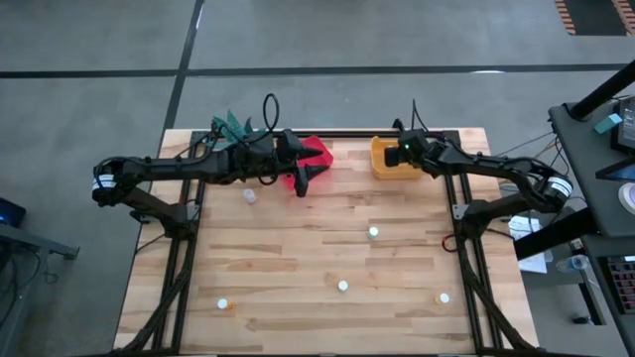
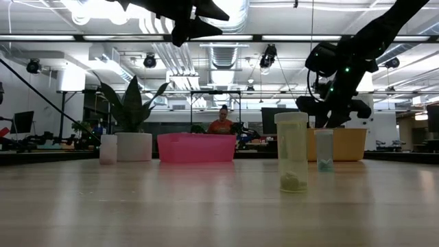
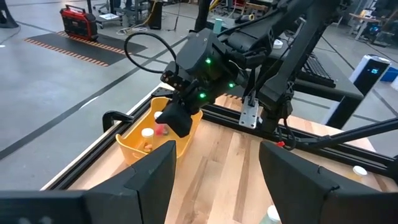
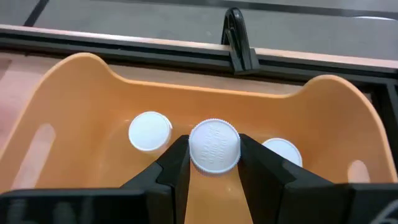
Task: Pick and place medicine bottles into bin by pill shape (circle, oval)
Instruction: Put the pink capsule bottle into the yellow bin, then put the white capsule bottle into the yellow bin
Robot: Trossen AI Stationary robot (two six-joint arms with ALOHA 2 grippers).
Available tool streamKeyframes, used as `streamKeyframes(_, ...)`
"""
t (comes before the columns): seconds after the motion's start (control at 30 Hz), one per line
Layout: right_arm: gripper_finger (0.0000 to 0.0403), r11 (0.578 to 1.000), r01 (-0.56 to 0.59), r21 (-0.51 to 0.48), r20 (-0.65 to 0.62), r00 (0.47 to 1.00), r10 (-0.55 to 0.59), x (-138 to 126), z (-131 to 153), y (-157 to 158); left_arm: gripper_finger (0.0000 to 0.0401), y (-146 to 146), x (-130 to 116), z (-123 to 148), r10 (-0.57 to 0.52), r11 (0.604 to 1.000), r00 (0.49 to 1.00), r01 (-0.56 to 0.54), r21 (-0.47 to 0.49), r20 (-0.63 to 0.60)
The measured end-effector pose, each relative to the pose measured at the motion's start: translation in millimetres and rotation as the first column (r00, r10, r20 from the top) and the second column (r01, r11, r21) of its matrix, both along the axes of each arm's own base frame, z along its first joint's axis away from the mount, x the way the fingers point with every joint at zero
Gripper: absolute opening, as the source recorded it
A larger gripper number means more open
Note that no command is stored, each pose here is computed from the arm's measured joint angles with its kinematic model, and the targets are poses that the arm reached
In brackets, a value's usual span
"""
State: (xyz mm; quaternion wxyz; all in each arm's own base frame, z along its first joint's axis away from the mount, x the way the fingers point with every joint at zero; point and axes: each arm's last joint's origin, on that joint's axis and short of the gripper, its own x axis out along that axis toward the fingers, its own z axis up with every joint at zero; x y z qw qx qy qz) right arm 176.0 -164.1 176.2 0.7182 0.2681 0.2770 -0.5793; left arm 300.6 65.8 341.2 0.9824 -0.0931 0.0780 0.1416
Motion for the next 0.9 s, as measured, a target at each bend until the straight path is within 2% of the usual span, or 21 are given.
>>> streamKeyframes(0.5, 0.0112, 1.0, 0.0, 0.0, -0.045, 0.999, 0.0, 1.3, -11.1, -1.9, 0.0215, 1.0, -0.2, 0.5, 0.032, 0.999, 0.999, -0.032, 0.012, 0.002)
streamKeyframes(0.9, 0.0181, 1.0, 0.001, -0.015, -0.029, 1.0, -0.001, 2.2, -9.3, -2.7, 0.0215, 1.0, -0.1, 0.8, 0.034, 0.999, 0.999, -0.034, 0.012, 0.006)
